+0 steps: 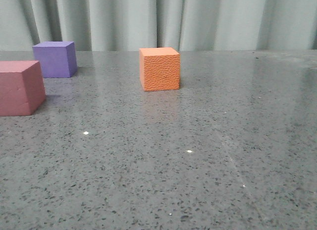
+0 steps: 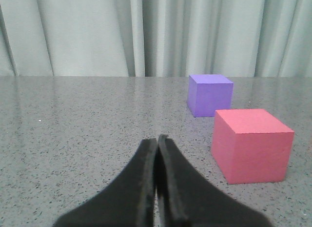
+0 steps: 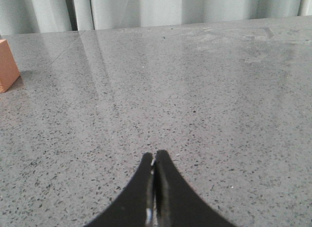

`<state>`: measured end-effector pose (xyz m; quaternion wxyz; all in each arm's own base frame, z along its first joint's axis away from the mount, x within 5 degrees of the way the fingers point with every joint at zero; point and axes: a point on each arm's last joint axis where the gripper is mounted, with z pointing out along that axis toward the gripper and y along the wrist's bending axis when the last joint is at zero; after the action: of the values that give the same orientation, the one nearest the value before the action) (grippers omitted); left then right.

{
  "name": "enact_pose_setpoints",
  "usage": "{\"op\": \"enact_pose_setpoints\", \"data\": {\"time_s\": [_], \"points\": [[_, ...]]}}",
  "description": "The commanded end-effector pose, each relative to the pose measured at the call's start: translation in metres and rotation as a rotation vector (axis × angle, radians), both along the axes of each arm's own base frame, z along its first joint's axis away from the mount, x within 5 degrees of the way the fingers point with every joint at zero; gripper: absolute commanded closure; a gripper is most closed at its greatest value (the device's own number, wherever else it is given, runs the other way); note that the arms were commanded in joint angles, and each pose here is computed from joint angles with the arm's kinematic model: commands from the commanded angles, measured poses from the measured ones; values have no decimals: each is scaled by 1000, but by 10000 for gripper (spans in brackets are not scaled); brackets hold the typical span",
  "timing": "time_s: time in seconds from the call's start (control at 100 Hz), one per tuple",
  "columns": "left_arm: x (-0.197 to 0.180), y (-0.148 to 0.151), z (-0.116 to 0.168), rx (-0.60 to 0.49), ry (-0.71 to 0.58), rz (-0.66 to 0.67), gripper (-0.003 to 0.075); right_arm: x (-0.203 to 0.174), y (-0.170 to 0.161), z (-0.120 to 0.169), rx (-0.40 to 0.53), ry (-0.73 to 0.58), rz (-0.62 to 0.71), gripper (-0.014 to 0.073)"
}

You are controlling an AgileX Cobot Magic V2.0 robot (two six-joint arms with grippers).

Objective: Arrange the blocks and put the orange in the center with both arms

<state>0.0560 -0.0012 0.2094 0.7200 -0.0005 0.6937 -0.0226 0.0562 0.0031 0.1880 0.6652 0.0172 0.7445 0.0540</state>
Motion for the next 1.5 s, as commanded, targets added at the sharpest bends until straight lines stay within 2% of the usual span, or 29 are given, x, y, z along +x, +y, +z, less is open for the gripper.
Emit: {"op": "enact_pose_setpoints", "data": {"time_s": [0.0, 0.45, 0.53, 0.59, 0.66, 0.91, 1.08, 1.2, 1.34, 1.49], "points": [[-1, -1, -10, -5, -52, -15, 739, -2, 0, 13, -4, -118, -4, 662], [-1, -2, -9, -5, -58, -16, 739, -2, 0, 13, -4, -118, -4, 662], [-2, -3, -2, -4, -127, -34, 739, -2, 0, 13, -4, -118, -4, 662], [-4, -5, 8, -7, -229, -58, 739, -2, 0, 13, -4, -118, -4, 662], [-6, -4, 20, -26, -249, -54, 739, -2, 0, 13, -4, -118, -4, 662], [1, 5, 82, -56, 91, 53, 739, -2, 0, 13, -4, -116, -4, 662], [29, 3, 142, -114, 219, 62, 739, -2, 0, 13, -4, -116, -4, 662], [53, 3, 172, -120, 285, 73, 739, -2, 0, 13, -4, -116, -4, 662], [80, 1, 190, -138, 352, 74, 739, -2, 0, 13, -4, -116, -4, 662], [104, 0, 190, -135, 393, 76, 738, -2, 0, 13, -4, -116, -4, 662]]}}
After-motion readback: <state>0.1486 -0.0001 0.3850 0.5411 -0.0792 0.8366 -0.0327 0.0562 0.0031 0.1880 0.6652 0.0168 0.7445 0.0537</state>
